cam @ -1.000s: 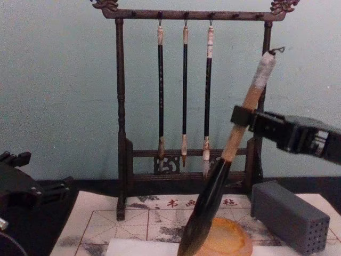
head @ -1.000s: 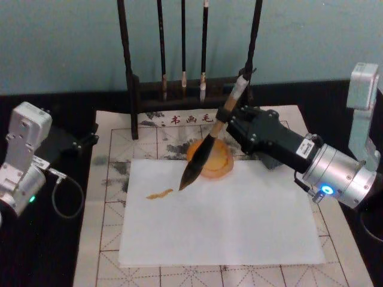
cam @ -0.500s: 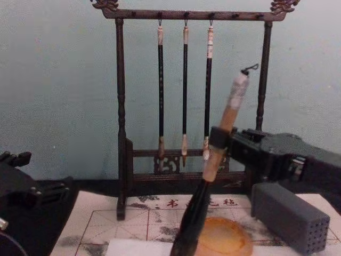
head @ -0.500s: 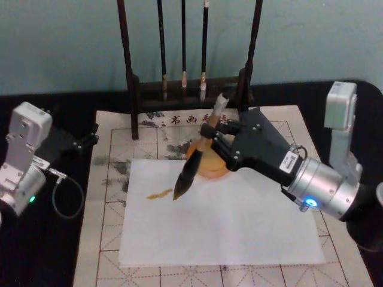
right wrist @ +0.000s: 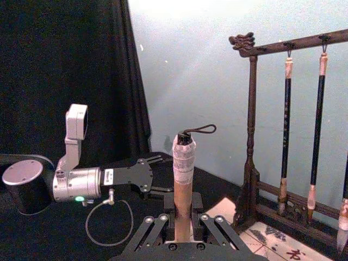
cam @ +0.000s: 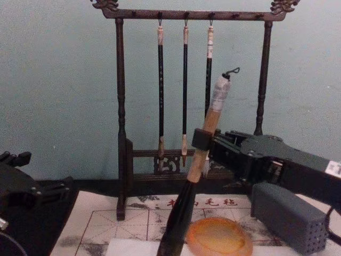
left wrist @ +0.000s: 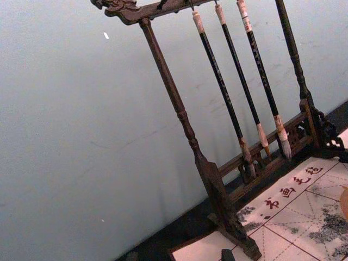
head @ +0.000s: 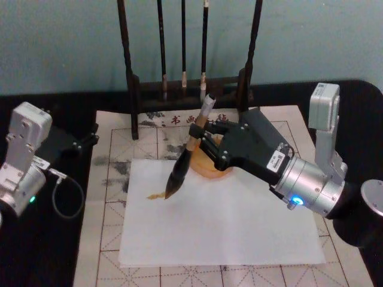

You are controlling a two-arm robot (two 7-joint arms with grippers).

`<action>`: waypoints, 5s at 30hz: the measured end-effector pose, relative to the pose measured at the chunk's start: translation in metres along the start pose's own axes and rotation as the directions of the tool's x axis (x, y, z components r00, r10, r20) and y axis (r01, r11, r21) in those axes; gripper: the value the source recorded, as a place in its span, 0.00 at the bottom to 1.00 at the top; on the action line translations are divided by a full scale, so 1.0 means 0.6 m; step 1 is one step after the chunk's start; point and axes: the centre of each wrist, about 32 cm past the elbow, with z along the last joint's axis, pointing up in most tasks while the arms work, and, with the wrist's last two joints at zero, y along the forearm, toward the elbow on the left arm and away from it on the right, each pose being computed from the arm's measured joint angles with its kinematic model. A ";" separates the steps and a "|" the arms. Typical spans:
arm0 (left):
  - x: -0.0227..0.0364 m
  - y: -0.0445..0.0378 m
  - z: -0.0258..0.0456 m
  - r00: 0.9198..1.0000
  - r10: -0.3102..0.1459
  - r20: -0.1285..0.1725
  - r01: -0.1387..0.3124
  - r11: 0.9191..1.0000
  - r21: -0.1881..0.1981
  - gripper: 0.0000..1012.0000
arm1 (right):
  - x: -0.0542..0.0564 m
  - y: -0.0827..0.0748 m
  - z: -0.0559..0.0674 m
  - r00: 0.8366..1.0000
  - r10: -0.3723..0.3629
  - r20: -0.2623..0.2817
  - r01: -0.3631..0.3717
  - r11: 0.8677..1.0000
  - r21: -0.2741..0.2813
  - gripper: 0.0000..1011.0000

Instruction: Pick up the brush from the inkstone, write on the paper, then place the brush back to its original position.

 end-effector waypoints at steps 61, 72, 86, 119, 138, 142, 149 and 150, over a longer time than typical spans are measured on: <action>0.0000 0.000 0.000 1.000 0.000 0.000 0.000 1.000 0.000 0.99 | -0.004 0.000 -0.015 0.999 0.009 0.031 -0.008 0.999 -0.039 0.20; 0.0000 0.000 0.000 1.000 0.000 0.000 0.000 1.000 0.000 0.99 | -0.012 -0.026 -0.010 0.999 0.028 0.046 -0.025 0.998 -0.060 0.20; 0.0000 0.000 0.000 1.000 0.000 0.000 0.000 1.000 0.000 0.99 | -0.018 -0.049 -0.003 0.998 0.036 0.043 -0.034 0.998 -0.052 0.20; 0.0000 0.000 0.000 1.000 0.000 0.000 0.000 1.000 0.000 0.99 | 0.019 -0.046 0.039 0.995 -0.083 -0.056 0.087 0.994 0.070 0.20; 0.0000 0.000 0.000 1.000 0.000 0.000 0.000 1.000 0.000 0.99 | 0.093 -0.028 0.039 0.866 -0.357 -0.349 0.365 0.930 -0.046 0.20; 0.0000 0.000 0.000 1.000 0.000 0.000 0.000 1.000 0.000 0.99 | 0.101 -0.023 0.036 0.831 -0.387 -0.400 0.391 0.917 -0.076 0.20; 0.0000 0.000 0.000 1.000 0.000 0.000 0.000 1.000 0.000 0.99 | 0.115 -0.013 0.032 0.760 -0.434 -0.484 0.433 0.893 -0.120 0.20; 0.0000 0.000 0.000 1.000 0.000 0.000 0.000 1.000 0.000 0.99 | 0.116 -0.012 0.032 0.751 -0.439 -0.493 0.438 0.890 -0.125 0.20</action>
